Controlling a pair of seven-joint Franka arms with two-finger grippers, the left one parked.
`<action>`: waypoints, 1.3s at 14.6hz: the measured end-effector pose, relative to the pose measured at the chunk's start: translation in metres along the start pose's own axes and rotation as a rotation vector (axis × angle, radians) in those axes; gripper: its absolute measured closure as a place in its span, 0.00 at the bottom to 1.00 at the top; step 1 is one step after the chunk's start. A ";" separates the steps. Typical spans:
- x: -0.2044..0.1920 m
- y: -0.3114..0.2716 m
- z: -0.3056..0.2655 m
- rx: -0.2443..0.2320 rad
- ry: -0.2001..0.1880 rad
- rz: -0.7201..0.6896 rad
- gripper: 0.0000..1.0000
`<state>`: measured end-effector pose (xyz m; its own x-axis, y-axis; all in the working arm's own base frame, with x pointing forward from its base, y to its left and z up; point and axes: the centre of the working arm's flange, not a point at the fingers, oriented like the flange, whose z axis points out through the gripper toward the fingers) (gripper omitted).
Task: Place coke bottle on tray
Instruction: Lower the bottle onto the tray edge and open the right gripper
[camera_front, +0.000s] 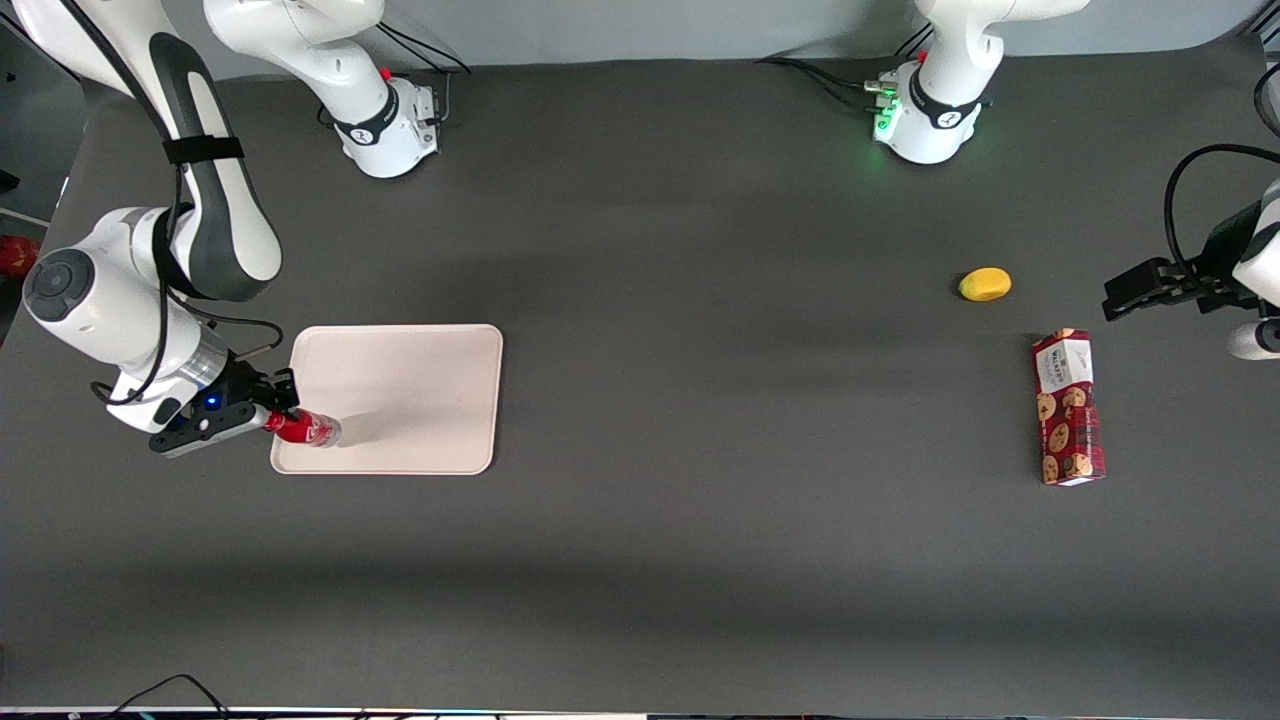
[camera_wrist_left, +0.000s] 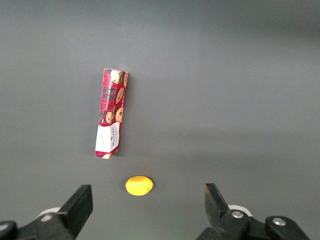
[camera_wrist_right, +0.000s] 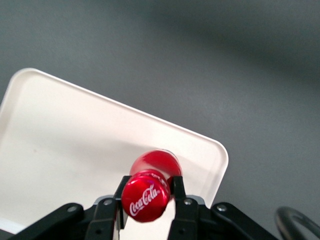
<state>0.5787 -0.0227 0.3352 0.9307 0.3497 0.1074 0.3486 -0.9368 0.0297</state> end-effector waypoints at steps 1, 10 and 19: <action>-0.006 0.004 0.005 0.000 -0.003 -0.005 0.63; -0.031 0.033 0.008 -0.010 0.000 -0.029 0.63; -0.037 0.031 0.016 -0.005 -0.012 -0.028 0.63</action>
<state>0.5571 -0.0646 0.3165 0.9219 0.3759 0.0941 0.3740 -0.9267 0.0373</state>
